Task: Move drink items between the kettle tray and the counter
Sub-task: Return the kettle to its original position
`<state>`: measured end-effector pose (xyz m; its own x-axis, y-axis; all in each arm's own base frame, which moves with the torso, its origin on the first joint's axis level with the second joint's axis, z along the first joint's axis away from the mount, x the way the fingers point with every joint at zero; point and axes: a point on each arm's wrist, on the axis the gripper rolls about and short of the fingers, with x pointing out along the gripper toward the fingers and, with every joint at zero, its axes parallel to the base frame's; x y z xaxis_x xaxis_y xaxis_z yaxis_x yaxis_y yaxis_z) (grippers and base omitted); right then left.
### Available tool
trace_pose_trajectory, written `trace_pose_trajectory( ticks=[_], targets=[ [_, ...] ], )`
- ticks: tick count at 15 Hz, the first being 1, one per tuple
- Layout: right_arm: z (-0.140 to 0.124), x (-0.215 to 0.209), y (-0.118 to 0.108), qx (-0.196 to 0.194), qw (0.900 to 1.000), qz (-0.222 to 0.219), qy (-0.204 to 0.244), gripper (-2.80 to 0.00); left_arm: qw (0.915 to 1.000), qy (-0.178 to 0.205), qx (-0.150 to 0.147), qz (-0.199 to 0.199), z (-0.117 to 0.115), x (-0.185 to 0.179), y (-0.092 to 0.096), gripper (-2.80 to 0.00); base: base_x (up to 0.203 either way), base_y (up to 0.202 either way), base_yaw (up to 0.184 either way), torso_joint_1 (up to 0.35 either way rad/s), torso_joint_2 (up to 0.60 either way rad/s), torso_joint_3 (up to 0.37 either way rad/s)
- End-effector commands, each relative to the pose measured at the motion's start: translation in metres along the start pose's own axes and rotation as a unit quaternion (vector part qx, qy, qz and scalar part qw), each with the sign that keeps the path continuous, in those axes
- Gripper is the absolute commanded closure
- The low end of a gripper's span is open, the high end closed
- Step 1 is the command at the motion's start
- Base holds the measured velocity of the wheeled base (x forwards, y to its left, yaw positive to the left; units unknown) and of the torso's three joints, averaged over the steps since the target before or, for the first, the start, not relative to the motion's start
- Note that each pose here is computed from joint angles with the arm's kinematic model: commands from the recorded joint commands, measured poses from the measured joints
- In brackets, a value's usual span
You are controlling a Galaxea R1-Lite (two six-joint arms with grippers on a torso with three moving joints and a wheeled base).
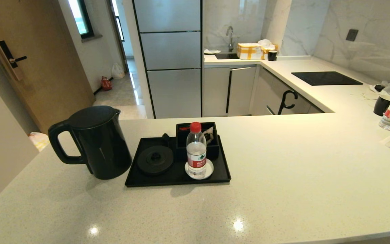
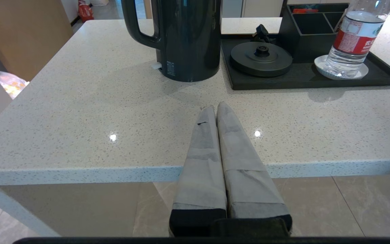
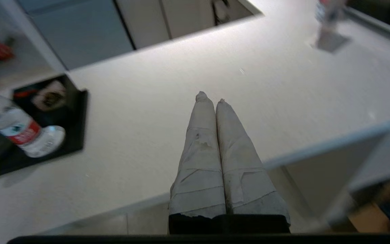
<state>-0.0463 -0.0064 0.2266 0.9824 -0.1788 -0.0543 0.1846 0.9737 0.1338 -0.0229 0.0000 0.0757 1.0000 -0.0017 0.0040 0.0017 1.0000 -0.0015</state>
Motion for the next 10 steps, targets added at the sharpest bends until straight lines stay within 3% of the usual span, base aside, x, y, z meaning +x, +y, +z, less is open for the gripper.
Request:
trace_pose_trajectory(
  ticks=[1, 3, 6, 8, 10],
  targets=[
    [-0.016, -0.017, -0.004, 0.003, 0.997, 0.031, -0.069, 0.0, 1.0, 0.0, 0.0, 0.0, 0.0, 0.0, 0.0, 0.0, 0.0, 0.0, 0.0, 0.0, 0.0, 0.0],
    [-0.047, -0.015, -0.004, -0.027, 0.991, 0.092, -0.097, 0.0, 1.0, 0.0, 0.0, 0.0, 0.0, 0.0, 0.0, 0.0, 0.0, 0.0, 0.0, 0.0, 0.0, 0.0],
    [-0.098, 0.009, -0.005, -0.068, 0.984, 0.127, -0.102, 0.0, 1.0, 0.0, 0.0, 0.0, 0.0, 0.0, 0.0, 0.0, 0.0, 0.0, 0.0, 0.0, 0.0, 0.0],
    [-0.133, 0.026, -0.007, -0.083, 0.987, 0.124, -0.066, 0.0, 1.0, 0.0, -0.001, 0.0, 0.0, 0.0, 0.0, 0.0, 0.0, 0.0, 0.0, 0.0, 0.0, 0.0],
    [-0.148, 0.031, -0.009, -0.089, 0.991, 0.097, -0.033, 0.0, 1.0, 0.0, 0.0, 0.0, 0.0, 0.0, 0.0, 0.0, 0.0, 0.0, 0.0, 0.0, 0.0, 0.0]
  ],
)
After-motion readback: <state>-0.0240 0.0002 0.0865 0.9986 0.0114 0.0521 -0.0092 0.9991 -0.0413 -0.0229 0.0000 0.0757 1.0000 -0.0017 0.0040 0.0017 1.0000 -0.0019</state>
